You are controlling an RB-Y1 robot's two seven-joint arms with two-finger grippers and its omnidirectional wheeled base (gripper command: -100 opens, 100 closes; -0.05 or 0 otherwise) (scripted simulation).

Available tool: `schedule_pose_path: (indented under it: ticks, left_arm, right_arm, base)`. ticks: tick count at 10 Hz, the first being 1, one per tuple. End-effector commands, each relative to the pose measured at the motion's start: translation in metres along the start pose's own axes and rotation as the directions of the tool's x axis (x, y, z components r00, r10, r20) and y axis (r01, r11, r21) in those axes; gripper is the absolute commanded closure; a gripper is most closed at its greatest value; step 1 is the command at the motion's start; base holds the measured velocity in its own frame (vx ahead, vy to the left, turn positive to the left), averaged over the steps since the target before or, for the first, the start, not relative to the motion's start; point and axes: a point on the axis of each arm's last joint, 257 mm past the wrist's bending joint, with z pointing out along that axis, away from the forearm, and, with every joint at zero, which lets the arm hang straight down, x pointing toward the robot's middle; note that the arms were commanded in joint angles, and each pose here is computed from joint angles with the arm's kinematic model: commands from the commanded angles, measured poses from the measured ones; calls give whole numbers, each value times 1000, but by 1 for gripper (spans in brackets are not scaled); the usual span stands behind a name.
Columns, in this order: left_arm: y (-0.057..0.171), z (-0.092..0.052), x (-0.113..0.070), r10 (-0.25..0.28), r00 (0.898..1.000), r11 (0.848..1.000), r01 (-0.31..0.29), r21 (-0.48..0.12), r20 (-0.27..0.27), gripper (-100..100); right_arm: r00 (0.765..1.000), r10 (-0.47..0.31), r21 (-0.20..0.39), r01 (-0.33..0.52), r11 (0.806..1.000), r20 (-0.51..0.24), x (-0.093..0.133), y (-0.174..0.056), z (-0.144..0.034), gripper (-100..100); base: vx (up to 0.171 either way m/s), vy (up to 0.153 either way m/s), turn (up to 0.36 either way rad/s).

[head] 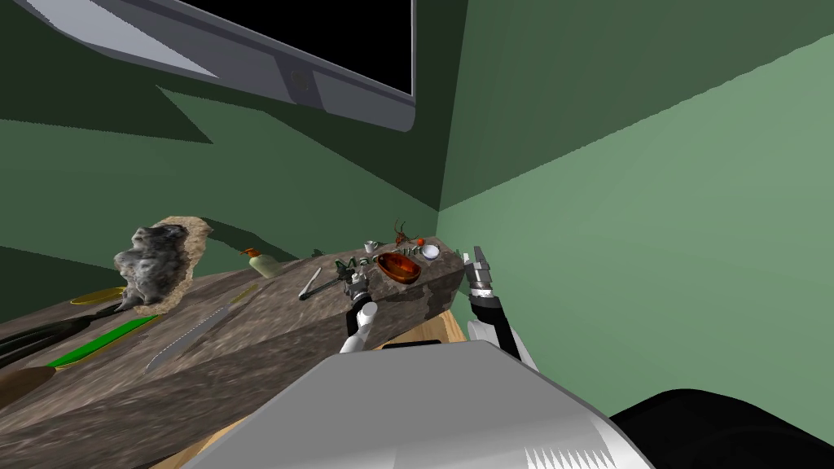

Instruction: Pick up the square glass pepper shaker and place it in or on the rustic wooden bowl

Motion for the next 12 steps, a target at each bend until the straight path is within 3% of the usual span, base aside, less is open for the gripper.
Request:
schedule_pose_path:
  ticks: [1,5,6,7,8,9,12]
  left_arm:
    - [0,0,0,0,1000,1000,0,0,0,100]
    - [1,0,0,-1,1000,1000,1,-2,0,100]
    - [1,0,0,-1,1000,1000,1,-1,0,0]
    - [1,0,0,-1,1000,1000,1,-1,0,100]
    - [1,0,0,-1,1000,1000,1,-1,0,0]
    - [-12,12,11,34,999,999,-34,7,-32,100]
    - [-26,30,32,82,994,996,-80,26,-77,100]
  right_arm:
    - [1000,0,0,0,1000,0,0,0,0,0]
    - [1000,0,0,0,1000,0,0,0,0,0]
    - [1000,0,0,0,1000,0,0,0,0,0]
    - [1000,0,0,0,1000,0,0,0,0,0]
    - [1000,0,0,0,1000,0,0,0,0,0]
    - [1000,0,0,0,1000,0,0,0,0,0]
    - [1000,0,0,0,1000,0,0,0,0,0]
  base:
    - [0,0,0]
    - [0,0,0]
    - [0,0,0]
    - [0,0,0]
    - [0,0,0]
    - [-48,-61,8]
    - [-74,-106,39]
